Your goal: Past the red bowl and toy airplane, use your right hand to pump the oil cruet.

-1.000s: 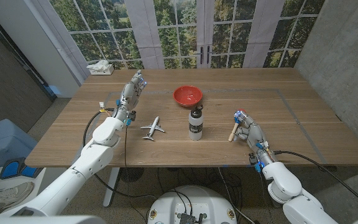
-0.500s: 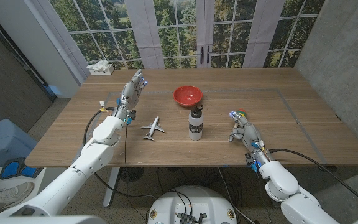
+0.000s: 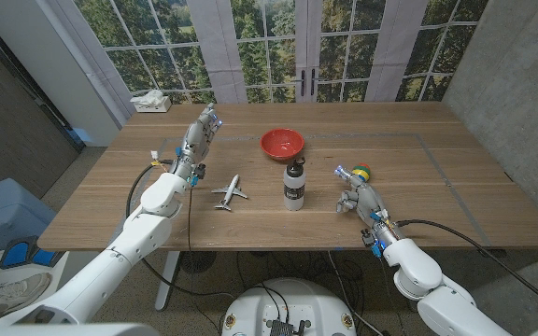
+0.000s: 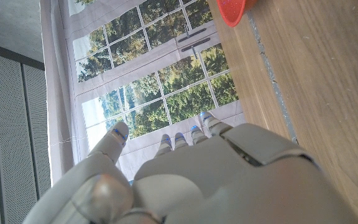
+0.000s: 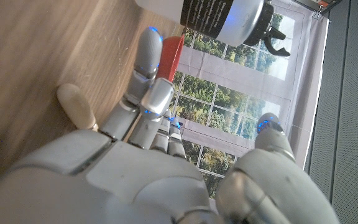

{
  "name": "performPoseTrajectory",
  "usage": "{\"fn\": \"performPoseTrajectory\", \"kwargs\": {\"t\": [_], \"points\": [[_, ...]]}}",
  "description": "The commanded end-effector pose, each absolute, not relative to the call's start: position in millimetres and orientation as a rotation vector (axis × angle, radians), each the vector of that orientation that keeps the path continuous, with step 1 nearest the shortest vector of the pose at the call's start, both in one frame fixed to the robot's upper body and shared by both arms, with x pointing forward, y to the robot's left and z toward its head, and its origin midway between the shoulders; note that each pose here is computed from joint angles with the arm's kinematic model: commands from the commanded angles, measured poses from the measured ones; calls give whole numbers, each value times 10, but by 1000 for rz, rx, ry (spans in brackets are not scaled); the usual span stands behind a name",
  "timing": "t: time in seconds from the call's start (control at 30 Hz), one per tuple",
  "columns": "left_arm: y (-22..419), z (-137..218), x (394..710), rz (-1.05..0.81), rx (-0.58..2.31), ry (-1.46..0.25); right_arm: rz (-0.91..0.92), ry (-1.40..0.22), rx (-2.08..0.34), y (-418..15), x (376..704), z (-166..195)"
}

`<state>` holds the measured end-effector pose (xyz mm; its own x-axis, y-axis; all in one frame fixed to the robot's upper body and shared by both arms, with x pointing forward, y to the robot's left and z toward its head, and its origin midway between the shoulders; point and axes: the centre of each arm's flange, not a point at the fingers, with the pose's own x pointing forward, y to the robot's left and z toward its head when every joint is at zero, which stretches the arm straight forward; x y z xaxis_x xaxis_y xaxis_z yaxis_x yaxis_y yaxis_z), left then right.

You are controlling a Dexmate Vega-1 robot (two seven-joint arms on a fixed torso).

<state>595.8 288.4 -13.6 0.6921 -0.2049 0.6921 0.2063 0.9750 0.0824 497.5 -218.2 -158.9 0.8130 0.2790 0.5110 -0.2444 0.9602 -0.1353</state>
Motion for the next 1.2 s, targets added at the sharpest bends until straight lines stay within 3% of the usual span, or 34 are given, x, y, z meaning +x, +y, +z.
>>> {"fn": "performPoseTrajectory", "kwargs": {"t": [0.03, 1.2], "points": [[2862, -124, 5985, -235, 1, -768, 336, -543, -106, -1997, 4996, -1563], [2788, -52, 5991, -254, 7, -771, 401, -513, -297, -1689, 4928, -1512]]}}
